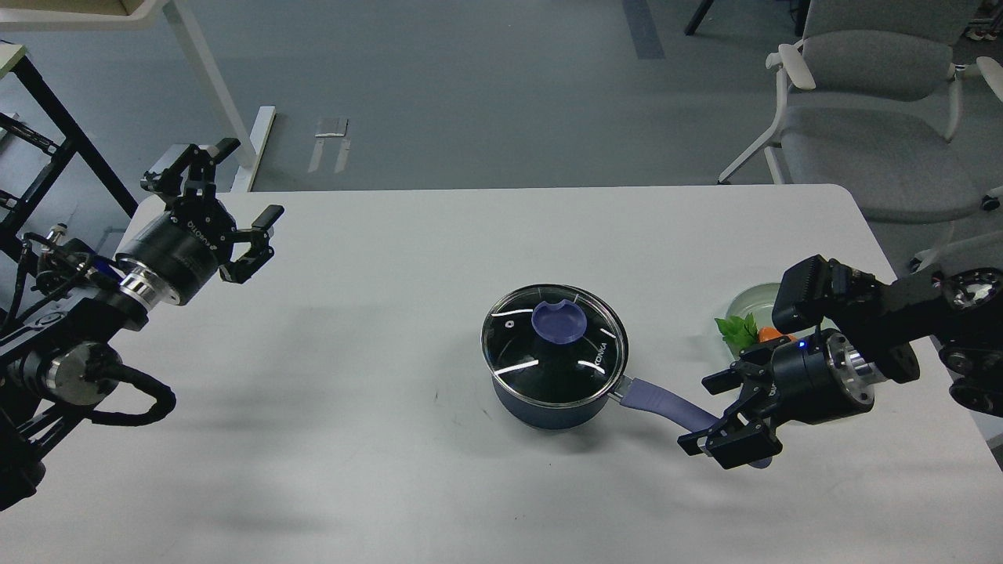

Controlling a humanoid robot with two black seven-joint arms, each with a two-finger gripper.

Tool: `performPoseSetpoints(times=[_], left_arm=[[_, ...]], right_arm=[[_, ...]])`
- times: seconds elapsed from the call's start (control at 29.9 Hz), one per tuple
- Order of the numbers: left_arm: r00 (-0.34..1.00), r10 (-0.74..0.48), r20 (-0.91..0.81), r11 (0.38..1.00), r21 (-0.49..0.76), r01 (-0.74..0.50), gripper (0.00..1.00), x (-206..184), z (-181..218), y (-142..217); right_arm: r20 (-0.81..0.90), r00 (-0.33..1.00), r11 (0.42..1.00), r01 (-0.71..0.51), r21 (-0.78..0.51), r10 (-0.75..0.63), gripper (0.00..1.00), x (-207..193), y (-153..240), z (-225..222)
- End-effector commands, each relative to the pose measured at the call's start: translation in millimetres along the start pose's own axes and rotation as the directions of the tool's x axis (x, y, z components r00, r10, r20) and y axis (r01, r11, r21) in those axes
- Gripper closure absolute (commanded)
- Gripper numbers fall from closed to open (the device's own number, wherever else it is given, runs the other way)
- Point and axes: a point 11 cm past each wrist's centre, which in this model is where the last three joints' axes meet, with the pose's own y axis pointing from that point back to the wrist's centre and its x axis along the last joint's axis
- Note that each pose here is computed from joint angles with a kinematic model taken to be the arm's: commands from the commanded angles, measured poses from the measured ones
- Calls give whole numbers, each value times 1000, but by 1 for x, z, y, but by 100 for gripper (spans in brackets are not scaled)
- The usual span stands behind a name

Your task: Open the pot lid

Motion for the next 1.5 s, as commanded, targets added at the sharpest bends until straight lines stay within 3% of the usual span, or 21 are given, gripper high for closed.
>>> performPoseSetpoints(times=[0.0, 0.23, 0.37, 0.84, 1.14, 1.47], left_arm=[[1000, -1, -2, 1000, 0, 1, 1, -1, 0, 0], [1000, -2, -1, 1000, -1, 2, 1, -1, 0, 0], [1000, 2, 0, 1000, -1, -2, 1, -1, 0, 0], [1000, 6, 0, 1000, -2, -6, 1, -1, 0, -1], [1000, -10, 24, 1000, 5, 9, 1, -3, -1, -1], [976, -136, 173, 991, 34, 132, 1, -30, -3, -10]], right_arm=[[4, 1000, 1000, 4, 1, -4, 2, -3, -1, 0], [2, 1000, 1000, 9, 4, -9, 10, -4, -2, -1], [1, 1000, 1000, 9, 8, -9, 28, -5, -4, -1], [-6, 1000, 1000, 19, 1, -19, 50, -8, -4, 1], [-6, 1000, 1000, 19, -5, -19, 63, -8, -5, 3], [-7, 1000, 1000, 19, -11, -19, 68, -6, -6, 6]])
